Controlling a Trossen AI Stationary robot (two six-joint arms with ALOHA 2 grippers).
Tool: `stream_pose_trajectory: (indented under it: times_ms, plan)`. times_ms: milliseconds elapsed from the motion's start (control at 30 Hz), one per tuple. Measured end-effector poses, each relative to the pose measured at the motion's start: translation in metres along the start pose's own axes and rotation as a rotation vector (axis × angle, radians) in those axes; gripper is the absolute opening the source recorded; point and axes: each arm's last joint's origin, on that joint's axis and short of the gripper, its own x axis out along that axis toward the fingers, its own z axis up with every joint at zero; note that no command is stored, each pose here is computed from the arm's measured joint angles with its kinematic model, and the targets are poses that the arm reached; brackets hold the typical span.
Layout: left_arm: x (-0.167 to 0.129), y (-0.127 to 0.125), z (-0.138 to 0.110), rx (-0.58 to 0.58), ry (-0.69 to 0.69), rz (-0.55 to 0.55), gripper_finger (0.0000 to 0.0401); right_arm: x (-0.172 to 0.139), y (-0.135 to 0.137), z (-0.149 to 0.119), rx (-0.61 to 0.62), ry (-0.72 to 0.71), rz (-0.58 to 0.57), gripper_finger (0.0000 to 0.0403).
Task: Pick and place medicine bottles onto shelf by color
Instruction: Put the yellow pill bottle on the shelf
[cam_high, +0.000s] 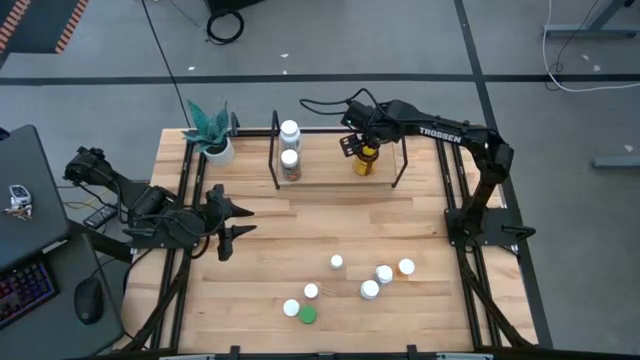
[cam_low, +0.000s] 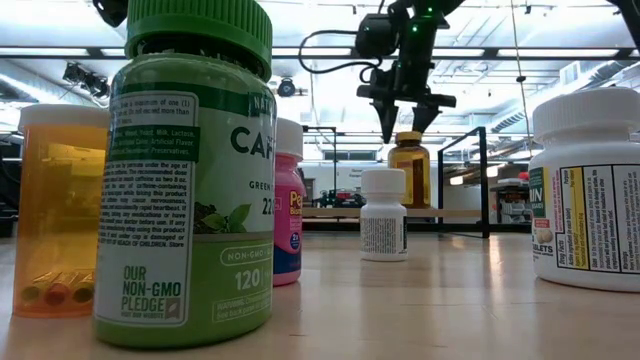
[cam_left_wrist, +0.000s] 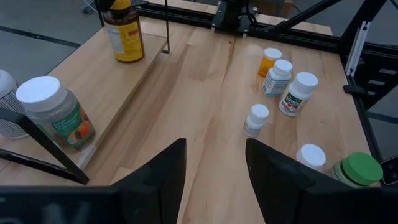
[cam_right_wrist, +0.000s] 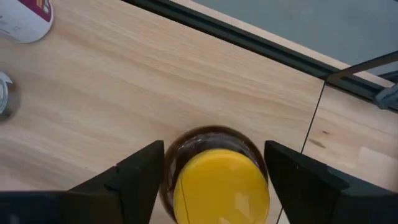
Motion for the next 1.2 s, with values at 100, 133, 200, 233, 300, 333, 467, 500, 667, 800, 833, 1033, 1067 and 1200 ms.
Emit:
stream_pose_trajectory:
  times_ms: [100,133,200,233,300,333,467,500,667,800,833,1033,1067,1200]
  plan:
    - [0.000,0.000,0.000,0.000,0.000,0.000,0.0172,0.000,0.000,0.000,0.003,-0.002,-0.002,0.0315]
    - [0.000,0.000,0.000,0.000,0.000,0.000,0.0173,0.000,0.000,0.000,0.002,-0.003,-0.003,0.0323]
    - [0.000,0.000,0.000,0.000,0.000,0.000,0.0174,-0.002,-0.001,0.000,-0.014,-0.009,0.002,0.0337]
    - [0.000,0.000,0.000,0.000,0.000,0.000,0.0174,-0.004,-0.001,0.001,-0.026,-0.019,0.011,0.0343]
    - [0.000,0.000,0.000,0.000,0.000,0.000,0.0172,-0.011,-0.003,0.002,-0.060,-0.034,0.034,0.0351]
    - [0.000,0.000,0.000,-0.001,0.000,0.000,0.0172,-0.014,-0.004,0.001,-0.088,-0.033,0.048,0.0353]
    - [0.000,0.000,0.000,-0.001,0.000,0.001,0.0174,-0.023,-0.011,0.000,-0.297,0.008,0.128,0.0353]
    - [0.000,0.000,0.000,-0.001,0.000,0.001,0.0174,-0.025,-0.014,0.000,-0.355,0.027,0.153,0.0351]
    - [0.000,0.000,0.000,-0.001,0.000,0.001,0.0173,-0.027,-0.020,0.000,-0.651,0.047,0.223,0.0338]
    - [0.000,0.000,0.000,-0.026,0.000,0.001,0.0173,-0.027,-0.020,0.000,-0.847,0.030,0.229,0.0326]
    - [0.000,0.000,0.000,-0.036,0.000,0.001,0.0172,-0.027,-0.020,0.000,-0.884,0.024,0.230,0.0323]
    - [0.000,0.000,0.000,-0.047,0.000,0.001,0.0173,-0.025,-0.024,0.005,-0.952,0.004,0.247,0.0305]
    - [0.000,0.000,0.000,-0.046,0.000,0.001,0.0173,-0.024,-0.025,0.006,-0.945,0.008,0.262,0.0302]
    - [0.000,0.000,0.000,-0.044,0.000,0.001,0.0172,-0.023,-0.030,0.010,-0.915,0.020,0.305,0.0298]
